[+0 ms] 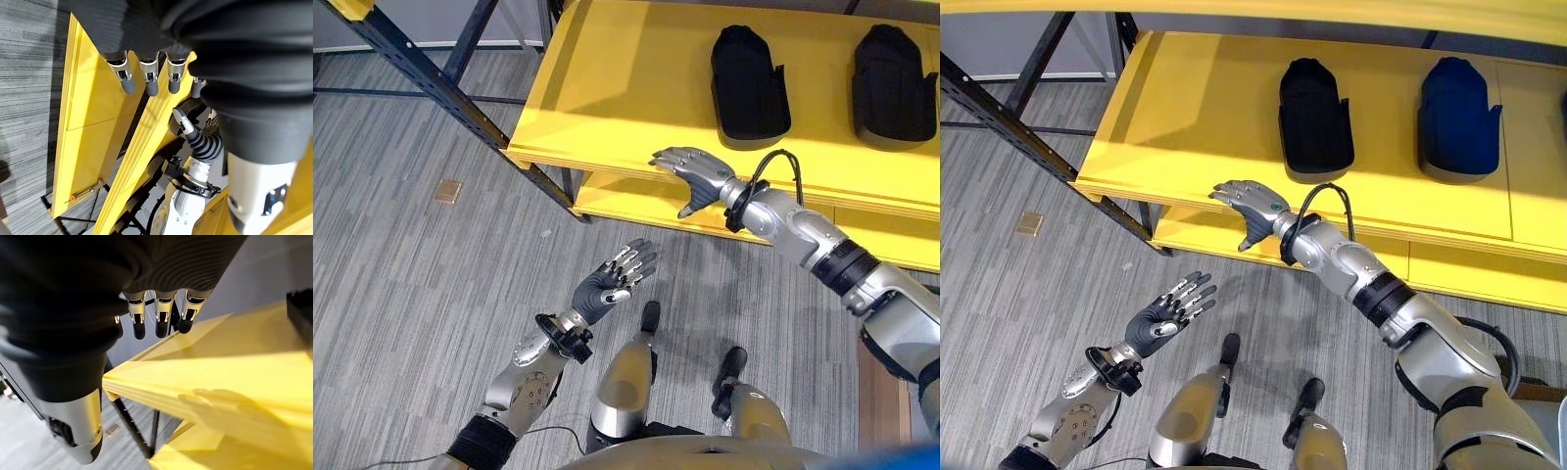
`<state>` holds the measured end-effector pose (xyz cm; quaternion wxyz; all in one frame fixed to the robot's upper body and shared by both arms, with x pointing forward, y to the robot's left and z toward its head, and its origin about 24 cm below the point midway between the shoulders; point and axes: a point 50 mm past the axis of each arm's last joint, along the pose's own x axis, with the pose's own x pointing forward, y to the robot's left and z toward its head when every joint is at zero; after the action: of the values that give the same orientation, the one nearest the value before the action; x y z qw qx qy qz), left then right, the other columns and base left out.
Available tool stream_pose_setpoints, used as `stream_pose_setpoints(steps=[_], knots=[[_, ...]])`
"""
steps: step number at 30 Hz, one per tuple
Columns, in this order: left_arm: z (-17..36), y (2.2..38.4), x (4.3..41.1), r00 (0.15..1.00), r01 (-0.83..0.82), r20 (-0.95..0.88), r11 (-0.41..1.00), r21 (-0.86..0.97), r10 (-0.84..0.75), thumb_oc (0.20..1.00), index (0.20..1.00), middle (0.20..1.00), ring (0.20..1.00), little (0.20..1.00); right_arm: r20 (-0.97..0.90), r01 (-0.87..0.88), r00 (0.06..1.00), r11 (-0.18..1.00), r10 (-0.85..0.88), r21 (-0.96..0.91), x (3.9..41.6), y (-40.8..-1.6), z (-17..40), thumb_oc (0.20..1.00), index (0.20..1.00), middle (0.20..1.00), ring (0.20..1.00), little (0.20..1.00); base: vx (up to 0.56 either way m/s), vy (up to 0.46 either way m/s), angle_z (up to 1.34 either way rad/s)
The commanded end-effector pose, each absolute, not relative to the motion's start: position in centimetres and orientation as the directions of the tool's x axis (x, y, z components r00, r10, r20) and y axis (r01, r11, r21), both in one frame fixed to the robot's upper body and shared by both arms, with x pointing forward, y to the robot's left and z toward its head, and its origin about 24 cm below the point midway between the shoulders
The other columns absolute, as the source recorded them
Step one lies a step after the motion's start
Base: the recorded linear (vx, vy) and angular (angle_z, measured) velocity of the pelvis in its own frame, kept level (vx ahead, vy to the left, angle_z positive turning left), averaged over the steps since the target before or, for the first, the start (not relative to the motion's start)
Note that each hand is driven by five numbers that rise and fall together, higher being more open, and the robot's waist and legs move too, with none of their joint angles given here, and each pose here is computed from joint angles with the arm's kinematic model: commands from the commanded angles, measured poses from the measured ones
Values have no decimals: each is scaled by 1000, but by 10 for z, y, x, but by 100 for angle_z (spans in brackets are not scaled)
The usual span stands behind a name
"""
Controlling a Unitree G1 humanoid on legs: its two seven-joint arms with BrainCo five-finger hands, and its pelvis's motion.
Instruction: Move parts from the plastic box to the shelf.
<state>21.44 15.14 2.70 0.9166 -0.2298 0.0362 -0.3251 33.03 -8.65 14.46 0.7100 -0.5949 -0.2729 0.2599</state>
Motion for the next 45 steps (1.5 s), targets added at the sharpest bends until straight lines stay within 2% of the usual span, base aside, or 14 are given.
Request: stream_pose_setpoints(steps=[1,3,4,6,9,13,22,29,38,41,45], knots=[[34,155,207,798,587,181,674,-449,-575,1000,1000,1000,1000,1000,157,-41,706,260,691,-965,323,-92,156,1000,1000,1000,1000,1000,5,10,-22],[34,156,207,808,575,184,682,-452,-559,1000,1000,1000,1000,1000,261,-4,715,377,649,-926,313,-101,156,1000,1000,1000,1000,1000,5,3,-27],[34,157,206,822,557,186,694,-456,-538,1000,1000,1000,1000,1000,392,64,717,506,576,-860,303,-111,157,1000,1000,1000,1000,1000,13,12,-21],[34,157,204,840,532,190,706,-467,-508,1000,1000,1000,1000,1000,538,142,684,633,492,-761,289,-124,159,1000,1000,1000,1000,1000,23,27,-20],[32,156,200,856,509,196,714,-480,-478,1000,1000,1000,1000,1000,671,213,628,741,395,-636,268,-137,160,1000,1000,1000,1000,1000,25,33,-33],[29,153,197,867,490,198,714,-501,-457,1000,1000,1000,1000,1000,763,251,557,809,328,-531,255,-140,166,1000,1000,1000,1000,1000,28,40,-24],[17,148,190,868,479,171,696,-535,-466,1000,1000,1000,1000,1000,784,209,533,849,318,-486,268,-130,184,1000,1000,1000,1000,1000,55,30,-7],[14,142,188,845,501,145,669,-549,-515,1000,1000,1000,1000,1000,699,140,628,835,341,-532,298,-117,199,1000,1000,1000,1000,1000,40,17,6],[18,131,192,825,521,139,642,-562,-548,1000,1000,1000,1000,1000,645,215,740,842,189,-494,335,-127,202,1000,1000,1000,1000,1000,6,16,8],[22,127,196,815,536,148,632,-559,-560,1000,1000,1000,1000,1000,651,276,748,832,129,-481,344,-133,209,1000,1000,1000,1000,1000,-76,22,8],[28,123,204,804,557,171,620,-553,-570,1000,1000,1000,1000,1000,713,430,701,794,6,-429,354,-149,226,1000,1000,1000,1000,1000,-105,16,6]])
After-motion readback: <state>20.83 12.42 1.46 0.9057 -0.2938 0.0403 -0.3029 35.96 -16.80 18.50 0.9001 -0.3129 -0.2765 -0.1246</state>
